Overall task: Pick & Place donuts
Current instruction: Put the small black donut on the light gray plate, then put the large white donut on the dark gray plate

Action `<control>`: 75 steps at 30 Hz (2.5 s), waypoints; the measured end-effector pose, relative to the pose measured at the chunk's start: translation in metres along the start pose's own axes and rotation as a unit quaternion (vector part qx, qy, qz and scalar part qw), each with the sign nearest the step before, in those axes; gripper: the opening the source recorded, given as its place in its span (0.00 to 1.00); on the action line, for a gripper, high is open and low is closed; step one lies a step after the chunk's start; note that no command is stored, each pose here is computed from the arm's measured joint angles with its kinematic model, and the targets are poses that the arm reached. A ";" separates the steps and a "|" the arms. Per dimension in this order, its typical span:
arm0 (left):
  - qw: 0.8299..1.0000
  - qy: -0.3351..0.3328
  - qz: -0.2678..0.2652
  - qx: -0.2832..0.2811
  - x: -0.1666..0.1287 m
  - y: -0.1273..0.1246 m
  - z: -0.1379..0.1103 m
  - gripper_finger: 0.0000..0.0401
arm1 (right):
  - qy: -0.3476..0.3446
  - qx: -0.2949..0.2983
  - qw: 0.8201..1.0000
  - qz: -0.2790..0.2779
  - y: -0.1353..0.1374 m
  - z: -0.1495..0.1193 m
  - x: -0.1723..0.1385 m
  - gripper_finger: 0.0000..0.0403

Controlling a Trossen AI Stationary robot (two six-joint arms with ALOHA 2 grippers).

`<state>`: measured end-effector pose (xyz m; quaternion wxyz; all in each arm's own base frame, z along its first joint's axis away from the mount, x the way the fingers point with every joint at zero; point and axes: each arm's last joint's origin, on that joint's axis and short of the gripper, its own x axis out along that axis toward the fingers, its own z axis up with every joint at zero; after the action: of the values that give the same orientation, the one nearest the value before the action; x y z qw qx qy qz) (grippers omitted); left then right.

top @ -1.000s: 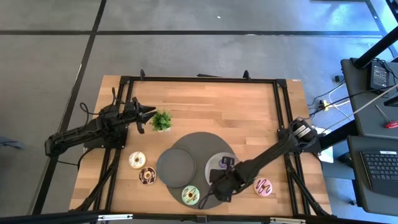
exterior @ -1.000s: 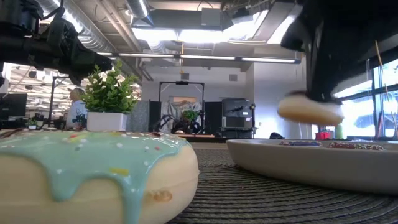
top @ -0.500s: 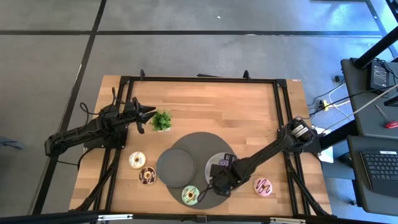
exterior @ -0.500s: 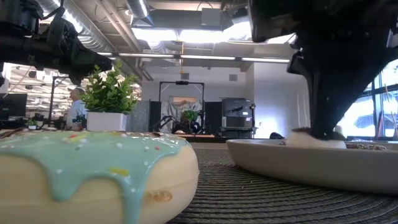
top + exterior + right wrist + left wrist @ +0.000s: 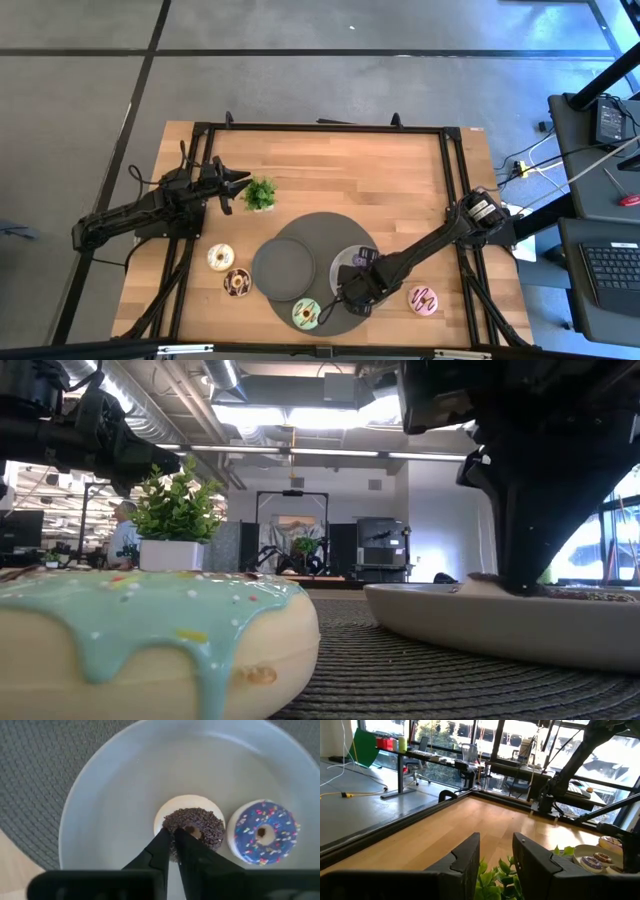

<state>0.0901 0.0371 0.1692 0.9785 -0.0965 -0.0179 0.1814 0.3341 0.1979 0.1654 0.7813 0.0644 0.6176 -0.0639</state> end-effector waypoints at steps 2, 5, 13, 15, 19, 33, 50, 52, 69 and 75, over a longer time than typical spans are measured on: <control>1.000 0.000 0.000 0.000 0.000 0.000 0.000 0.28 | 0.002 0.005 1.000 0.001 0.000 0.000 0.000 0.11; 1.000 0.000 0.000 0.000 0.000 0.000 0.000 0.28 | 0.003 0.005 1.000 0.002 0.000 0.000 0.000 0.15; 1.000 0.000 0.000 0.000 0.000 0.000 0.000 0.28 | 0.003 0.007 1.000 0.002 0.000 0.000 0.000 0.27; 1.000 0.000 0.000 0.000 0.000 0.000 0.000 0.28 | 0.003 0.007 1.000 0.002 0.000 0.000 0.000 0.28; 1.000 0.000 0.000 0.000 0.000 0.000 0.000 0.28 | -0.005 0.006 1.000 0.008 -0.001 -0.001 -0.011 0.29; 0.997 -0.002 0.000 -0.081 0.000 0.000 0.000 0.28 | -0.158 0.022 0.987 -0.004 -0.055 -0.076 -0.094 0.29; 0.980 0.132 -0.146 0.001 0.015 -0.048 0.055 0.28 | -0.459 0.081 0.884 0.030 -0.144 -0.146 -0.098 0.29; 0.973 0.187 -0.138 0.009 0.023 -0.061 0.066 0.28 | -0.467 0.082 0.880 0.029 -0.148 -0.149 -0.098 0.29; 0.833 0.535 0.126 -0.071 0.013 -0.172 0.067 0.28 | -0.462 0.068 0.884 0.020 -0.148 -0.150 -0.094 0.29; 0.779 0.554 0.262 -0.135 0.006 -0.183 0.041 0.28 | -0.449 0.059 0.892 0.011 -0.145 -0.149 -0.088 0.29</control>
<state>0.1569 -0.1212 0.2455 0.7116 -0.3122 0.5289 0.3413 0.1457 0.0840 0.2136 0.9707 0.0815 0.1956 -0.1133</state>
